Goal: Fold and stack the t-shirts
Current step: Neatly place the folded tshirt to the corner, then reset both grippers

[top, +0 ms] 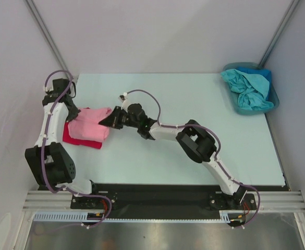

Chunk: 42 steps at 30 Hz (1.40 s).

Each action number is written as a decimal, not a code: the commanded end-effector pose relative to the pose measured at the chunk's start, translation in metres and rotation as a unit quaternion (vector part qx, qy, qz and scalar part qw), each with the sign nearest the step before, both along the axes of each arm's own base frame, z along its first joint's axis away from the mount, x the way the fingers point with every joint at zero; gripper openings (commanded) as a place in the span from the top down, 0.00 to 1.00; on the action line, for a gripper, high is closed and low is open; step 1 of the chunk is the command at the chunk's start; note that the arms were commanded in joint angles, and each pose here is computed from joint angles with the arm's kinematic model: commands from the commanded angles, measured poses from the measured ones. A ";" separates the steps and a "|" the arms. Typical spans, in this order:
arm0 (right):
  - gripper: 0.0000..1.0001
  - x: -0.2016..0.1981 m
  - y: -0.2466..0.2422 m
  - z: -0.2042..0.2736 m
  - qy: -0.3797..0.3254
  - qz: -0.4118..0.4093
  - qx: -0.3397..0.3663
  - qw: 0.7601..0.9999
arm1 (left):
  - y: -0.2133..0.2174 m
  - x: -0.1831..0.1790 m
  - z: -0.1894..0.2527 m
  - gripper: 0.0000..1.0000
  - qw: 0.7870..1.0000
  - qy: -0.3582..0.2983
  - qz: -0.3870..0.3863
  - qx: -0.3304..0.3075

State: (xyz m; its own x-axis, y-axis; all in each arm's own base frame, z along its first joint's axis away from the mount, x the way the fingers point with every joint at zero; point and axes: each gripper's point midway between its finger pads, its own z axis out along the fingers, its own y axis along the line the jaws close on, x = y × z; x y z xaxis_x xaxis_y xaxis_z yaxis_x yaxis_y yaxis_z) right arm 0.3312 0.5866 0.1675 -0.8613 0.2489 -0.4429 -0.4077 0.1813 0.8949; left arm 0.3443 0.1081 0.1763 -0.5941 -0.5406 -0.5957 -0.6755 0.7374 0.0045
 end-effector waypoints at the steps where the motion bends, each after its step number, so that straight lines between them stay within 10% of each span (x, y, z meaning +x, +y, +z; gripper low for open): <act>1: 1.00 -0.023 0.011 -0.012 0.009 0.045 0.001 0.999 | 0.071 -0.010 0.018 1.00 0.987 -0.036 0.113 0.107; 6: 1.00 -0.037 0.013 -0.030 0.019 0.053 -0.013 0.998 | 0.073 -0.022 -0.009 0.93 0.988 -0.005 0.119 0.098; 10: 0.85 -0.045 0.009 -0.045 0.026 0.057 -0.025 0.998 | 0.078 -0.032 -0.028 0.62 0.988 0.018 0.135 0.079; 19: 0.09 -0.057 0.005 -0.059 0.031 0.069 -0.035 0.997 | 0.081 -0.033 -0.019 0.53 0.986 0.002 0.146 0.079; 31: 0.08 -0.015 -0.022 -0.008 -0.010 0.023 -0.018 1.000 | 0.061 -0.012 0.019 0.55 0.989 -0.074 0.120 0.043; 42: 0.04 0.088 -0.167 0.092 -0.111 -0.144 -0.122 0.976 | -0.073 0.069 0.134 0.55 0.956 -0.270 -0.110 -0.006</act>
State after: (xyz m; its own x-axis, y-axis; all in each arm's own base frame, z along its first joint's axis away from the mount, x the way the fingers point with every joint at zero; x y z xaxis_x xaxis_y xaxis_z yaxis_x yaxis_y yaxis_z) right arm 0.4031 0.4702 0.2210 -0.7525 0.3197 -0.5758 -0.4518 0.3856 0.8045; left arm 0.3944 0.0805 0.2563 -0.3780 -0.4881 -0.7867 -0.5993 0.7767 -0.1940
